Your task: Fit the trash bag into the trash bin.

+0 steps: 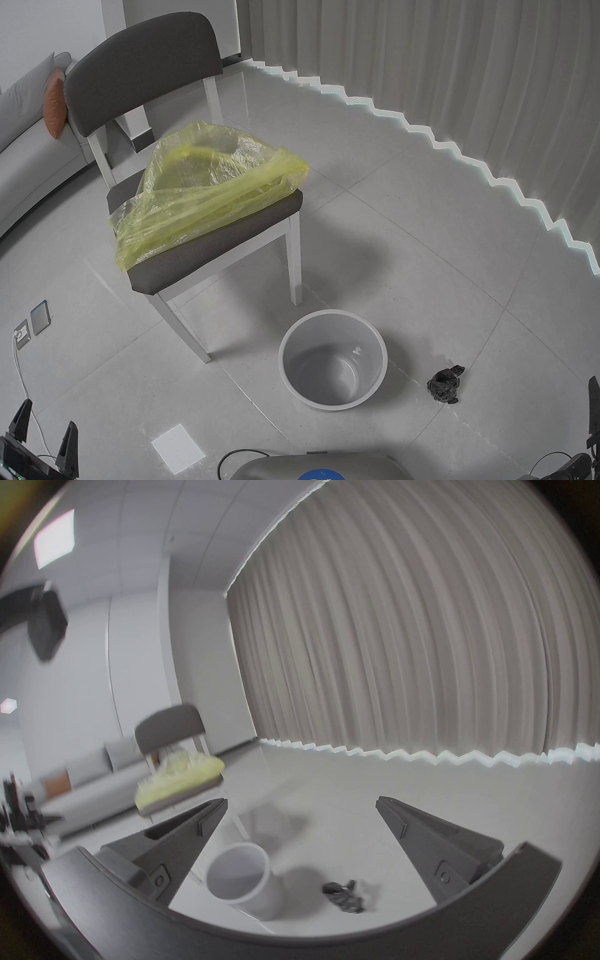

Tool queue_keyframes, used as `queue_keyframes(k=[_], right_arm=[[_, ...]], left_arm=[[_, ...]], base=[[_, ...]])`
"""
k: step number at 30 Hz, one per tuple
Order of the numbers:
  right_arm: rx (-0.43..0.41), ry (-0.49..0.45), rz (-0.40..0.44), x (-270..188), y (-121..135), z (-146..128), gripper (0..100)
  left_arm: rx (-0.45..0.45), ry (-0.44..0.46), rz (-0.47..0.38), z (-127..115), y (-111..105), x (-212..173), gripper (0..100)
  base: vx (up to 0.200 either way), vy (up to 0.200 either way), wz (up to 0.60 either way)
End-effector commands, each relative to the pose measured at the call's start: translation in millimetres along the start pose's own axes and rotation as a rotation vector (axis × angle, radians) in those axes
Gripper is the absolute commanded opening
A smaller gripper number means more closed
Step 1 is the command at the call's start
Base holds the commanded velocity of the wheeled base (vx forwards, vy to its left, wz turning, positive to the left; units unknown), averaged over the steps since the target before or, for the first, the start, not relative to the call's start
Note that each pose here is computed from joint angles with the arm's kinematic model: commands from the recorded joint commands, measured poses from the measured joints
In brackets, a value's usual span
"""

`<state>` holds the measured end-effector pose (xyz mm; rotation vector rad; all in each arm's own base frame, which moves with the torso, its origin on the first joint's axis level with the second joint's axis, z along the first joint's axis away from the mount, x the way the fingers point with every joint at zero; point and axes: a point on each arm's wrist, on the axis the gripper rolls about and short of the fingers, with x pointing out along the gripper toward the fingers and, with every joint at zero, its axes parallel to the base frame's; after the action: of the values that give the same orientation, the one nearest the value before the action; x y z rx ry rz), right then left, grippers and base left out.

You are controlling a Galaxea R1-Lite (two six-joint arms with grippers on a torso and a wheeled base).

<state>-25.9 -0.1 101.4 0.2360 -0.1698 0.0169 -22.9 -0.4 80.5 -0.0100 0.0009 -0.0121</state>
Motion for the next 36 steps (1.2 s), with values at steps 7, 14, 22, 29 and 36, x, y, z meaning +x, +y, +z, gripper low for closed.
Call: queue_keyframes(k=[7, 14, 22, 29, 36], right_arm=[[0.019, -0.043, 0.174, -1, 17, 62, 100], [-0.055, 0.030, 0.208, 48, 36, 129, 100], [-0.201, 0.195, 0.201, 118, 39, 135, 100], [-0.203, 0.213, 0.180, 169, 37, 123, 100], [-0.201, 0.219, 0.172, 169, 34, 116, 100]], left_arm=[[-0.022, 0.002, -0.003, -5, 0, 0, 100], [0.058, -0.102, -0.012, 14, -1, -5, 100], [0.086, -0.154, -0.044, 90, -2, -4, 100], [0.128, -0.006, 0.111, 148, 2, 49, 100], [0.181, 0.240, 0.088, 153, 1, 125, 100]], base=[[0.000, 0.000, 0.00], [0.000, 0.000, 0.00], [0.000, 0.000, 0.00], [0.000, 0.000, 0.00], [0.000, 0.000, 0.00]])
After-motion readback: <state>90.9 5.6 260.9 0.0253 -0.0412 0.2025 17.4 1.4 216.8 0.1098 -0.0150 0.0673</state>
